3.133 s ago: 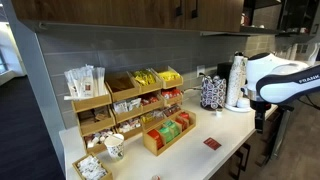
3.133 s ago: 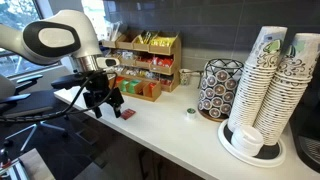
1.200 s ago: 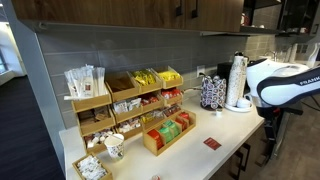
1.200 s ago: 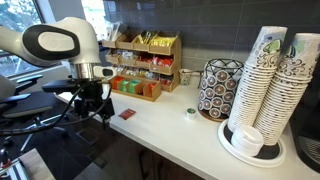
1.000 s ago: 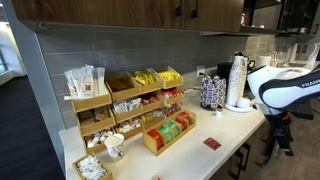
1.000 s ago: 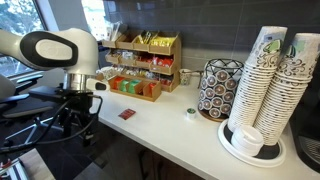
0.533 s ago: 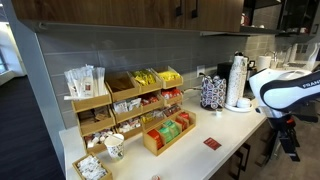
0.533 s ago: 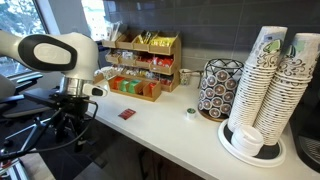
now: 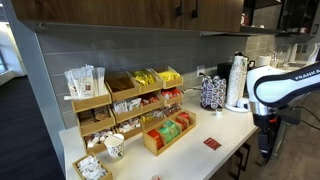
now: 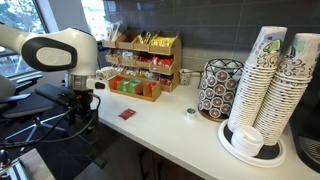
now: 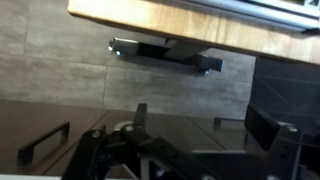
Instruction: Put the red sachet on the right side of the wooden stand at the front of the counter
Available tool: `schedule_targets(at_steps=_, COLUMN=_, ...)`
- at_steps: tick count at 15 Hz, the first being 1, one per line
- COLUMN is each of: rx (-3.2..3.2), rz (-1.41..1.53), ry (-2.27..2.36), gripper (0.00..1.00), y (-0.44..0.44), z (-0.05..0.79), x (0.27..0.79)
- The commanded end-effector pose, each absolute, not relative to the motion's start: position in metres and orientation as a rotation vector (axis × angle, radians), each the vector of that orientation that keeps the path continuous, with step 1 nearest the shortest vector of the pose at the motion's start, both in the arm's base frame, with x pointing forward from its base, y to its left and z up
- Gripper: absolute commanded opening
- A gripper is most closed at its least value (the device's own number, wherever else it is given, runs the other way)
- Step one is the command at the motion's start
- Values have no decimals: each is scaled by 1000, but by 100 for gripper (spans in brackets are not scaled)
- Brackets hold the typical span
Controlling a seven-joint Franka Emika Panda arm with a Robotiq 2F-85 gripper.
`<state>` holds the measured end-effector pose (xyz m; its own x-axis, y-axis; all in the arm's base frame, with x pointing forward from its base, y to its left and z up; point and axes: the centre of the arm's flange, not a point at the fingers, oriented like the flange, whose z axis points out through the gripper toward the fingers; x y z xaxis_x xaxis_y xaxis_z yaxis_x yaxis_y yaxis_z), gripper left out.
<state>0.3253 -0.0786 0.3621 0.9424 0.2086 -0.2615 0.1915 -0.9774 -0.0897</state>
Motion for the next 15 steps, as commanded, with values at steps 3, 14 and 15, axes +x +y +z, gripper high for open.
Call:
schedule_targets(at_steps=3, rx=-2979, rz=-100, ry=-273, gripper=100, y=-38, z=349, x=388)
schedule_targets(at_steps=14, rx=-2930, rz=-154, ry=-281, gripper=100, y=-50, z=349, x=399)
schedule_targets(at_steps=15, rx=-2923, rz=-220, ry=-283, gripper=100, y=-53, z=346, x=407)
